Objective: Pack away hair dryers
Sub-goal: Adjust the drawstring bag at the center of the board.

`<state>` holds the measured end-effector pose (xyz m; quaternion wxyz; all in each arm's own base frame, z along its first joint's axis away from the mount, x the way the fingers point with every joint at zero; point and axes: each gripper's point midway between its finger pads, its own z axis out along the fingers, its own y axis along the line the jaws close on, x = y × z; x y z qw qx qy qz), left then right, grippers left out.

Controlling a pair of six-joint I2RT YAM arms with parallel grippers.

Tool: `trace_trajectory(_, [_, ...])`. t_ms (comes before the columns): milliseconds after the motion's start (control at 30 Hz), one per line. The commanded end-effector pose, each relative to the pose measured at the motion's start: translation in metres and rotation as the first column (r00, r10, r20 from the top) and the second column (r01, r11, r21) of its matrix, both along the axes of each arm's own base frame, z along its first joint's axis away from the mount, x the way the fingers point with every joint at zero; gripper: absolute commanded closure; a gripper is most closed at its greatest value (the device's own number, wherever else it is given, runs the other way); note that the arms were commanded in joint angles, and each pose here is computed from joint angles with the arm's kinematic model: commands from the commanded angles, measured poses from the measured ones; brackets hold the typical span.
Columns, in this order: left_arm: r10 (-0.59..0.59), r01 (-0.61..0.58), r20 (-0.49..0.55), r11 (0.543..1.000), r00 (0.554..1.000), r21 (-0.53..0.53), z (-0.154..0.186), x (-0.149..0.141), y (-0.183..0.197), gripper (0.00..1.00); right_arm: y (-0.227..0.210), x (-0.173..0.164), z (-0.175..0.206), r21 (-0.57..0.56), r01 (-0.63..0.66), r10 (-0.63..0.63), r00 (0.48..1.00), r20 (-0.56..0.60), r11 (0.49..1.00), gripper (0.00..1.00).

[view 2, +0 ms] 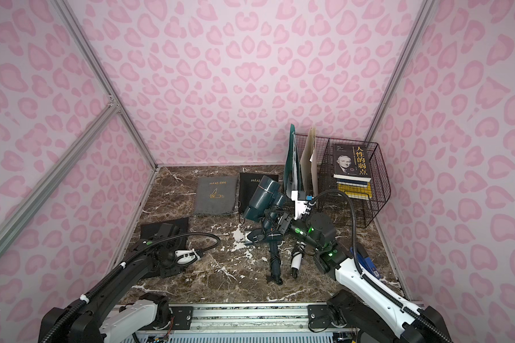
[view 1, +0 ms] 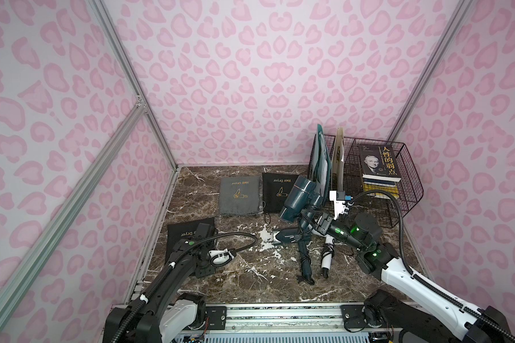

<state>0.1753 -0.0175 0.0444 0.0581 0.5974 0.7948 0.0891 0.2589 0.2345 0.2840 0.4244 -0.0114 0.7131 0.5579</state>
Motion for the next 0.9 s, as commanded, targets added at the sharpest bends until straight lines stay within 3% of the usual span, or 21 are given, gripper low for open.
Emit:
trace_trajectory(0, [-0.012,0.012,-0.002,1.000,1.000,-0.026,0.005,-0.001,-0.004,0.82,-0.002,-0.002,0.013,0.023,-0.001,-0.001,0.998,0.058,1.000,1.00])
trace_trajectory(133, [-0.002,0.002,-0.002,0.999,1.000,-0.045,0.012,0.001,-0.008,0.99,-0.006,-0.001,0.015,0.021,0.011,-0.012,0.998,0.059,1.000,1.00])
trace_trajectory(333, [0.063,-0.059,0.022,0.990,0.998,-0.129,0.048,0.018,-0.022,0.99,-0.012,0.001,0.015,-0.019,0.034,-0.033,0.998,0.058,0.999,1.00])
trace_trajectory(500, [0.145,-0.151,-0.041,0.957,0.989,-0.248,0.084,0.028,-0.046,0.99,-0.017,0.001,0.016,-0.044,0.053,-0.050,0.997,0.059,0.998,1.00])
trace_trajectory(867, [0.117,-0.133,-0.081,0.964,0.990,-0.232,0.063,0.041,-0.080,0.99,-0.024,0.002,0.003,-0.069,0.087,-0.085,0.996,0.034,0.994,1.00])
